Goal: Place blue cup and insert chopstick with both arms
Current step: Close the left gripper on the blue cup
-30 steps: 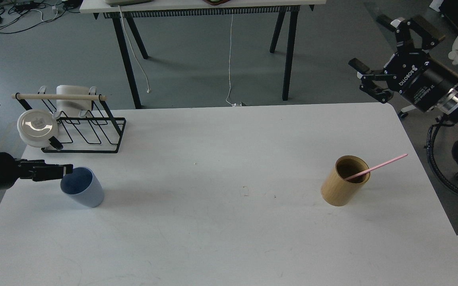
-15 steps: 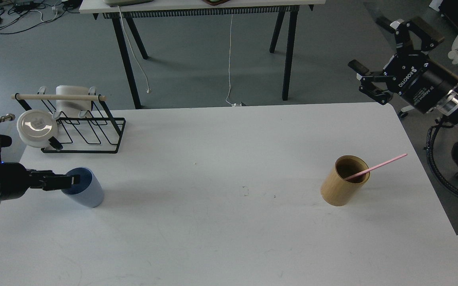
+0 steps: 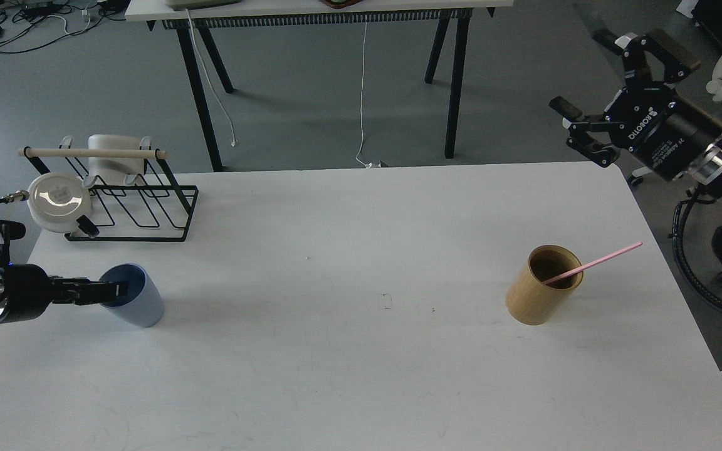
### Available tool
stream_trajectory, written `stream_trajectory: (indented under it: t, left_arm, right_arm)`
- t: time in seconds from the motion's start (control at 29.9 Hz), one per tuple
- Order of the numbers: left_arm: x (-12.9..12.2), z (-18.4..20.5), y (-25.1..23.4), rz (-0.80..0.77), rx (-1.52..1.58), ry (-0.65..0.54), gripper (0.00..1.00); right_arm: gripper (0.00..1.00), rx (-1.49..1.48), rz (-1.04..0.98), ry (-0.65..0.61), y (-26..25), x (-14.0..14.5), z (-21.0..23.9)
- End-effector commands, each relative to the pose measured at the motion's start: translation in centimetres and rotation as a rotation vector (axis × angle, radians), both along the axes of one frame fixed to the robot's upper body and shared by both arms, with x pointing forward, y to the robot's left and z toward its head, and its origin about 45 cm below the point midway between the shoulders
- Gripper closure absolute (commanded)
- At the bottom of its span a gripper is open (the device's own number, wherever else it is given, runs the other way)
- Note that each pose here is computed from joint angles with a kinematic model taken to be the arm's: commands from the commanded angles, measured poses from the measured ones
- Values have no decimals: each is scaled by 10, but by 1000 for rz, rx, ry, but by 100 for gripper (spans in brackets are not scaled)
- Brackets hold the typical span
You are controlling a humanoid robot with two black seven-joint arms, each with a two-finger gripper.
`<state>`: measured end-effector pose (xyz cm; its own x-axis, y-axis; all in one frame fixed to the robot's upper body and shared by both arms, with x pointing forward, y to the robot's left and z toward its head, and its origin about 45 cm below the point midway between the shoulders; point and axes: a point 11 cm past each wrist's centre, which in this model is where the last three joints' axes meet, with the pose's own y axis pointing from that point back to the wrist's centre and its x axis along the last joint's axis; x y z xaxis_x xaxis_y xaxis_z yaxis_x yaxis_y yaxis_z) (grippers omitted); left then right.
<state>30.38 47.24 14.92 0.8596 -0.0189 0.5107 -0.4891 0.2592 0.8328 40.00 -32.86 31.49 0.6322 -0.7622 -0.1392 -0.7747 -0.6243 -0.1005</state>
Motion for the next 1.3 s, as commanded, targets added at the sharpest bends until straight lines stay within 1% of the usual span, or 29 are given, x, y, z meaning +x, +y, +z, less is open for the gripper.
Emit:
stream_trajectory:
  t: [0.0, 0.17, 0.4, 0.53, 0.84, 1.0, 1.1, 1.2, 1.24, 1.27]
  left_arm:
    - [2, 1, -1, -2, -2, -6, 23]
    - [3, 2, -2, -6, 1, -6, 34]
    - [4, 2, -2, -5, 1, -6, 45]
    - [3, 1, -1, -5, 3, -2, 47]
    - [4, 2, -1, -6, 4, -5, 57]
    - [4, 1, -2, -10, 4, -16, 59]
    - [4, 2, -1, -14, 8, -34, 65]
    - [5, 3, -1, -15, 11, -43, 66]
    - [5, 3, -1, -16, 11, -45, 68]
    - [5, 3, 0, -15, 12, -45, 72]
  right_arm:
    - [1, 0, -2, 2, -1, 0, -1]
    - [1, 0, -2, 2, -1, 0, -1]
    - [1, 0, -2, 4, -1, -1, -1]
    - [1, -1, -3, 5, -2, -1, -2]
    - [1, 0, -2, 6, -1, -2, -2]
    - [1, -2, -5, 4, -3, -2, -2]
    - [1, 0, -4, 5, -2, -2, -1]
    - [1, 0, -4, 6, -2, -2, -2]
    - [1, 0, -4, 6, -2, -2, -2]
    - [1, 0, -4, 6, -2, -2, -2]
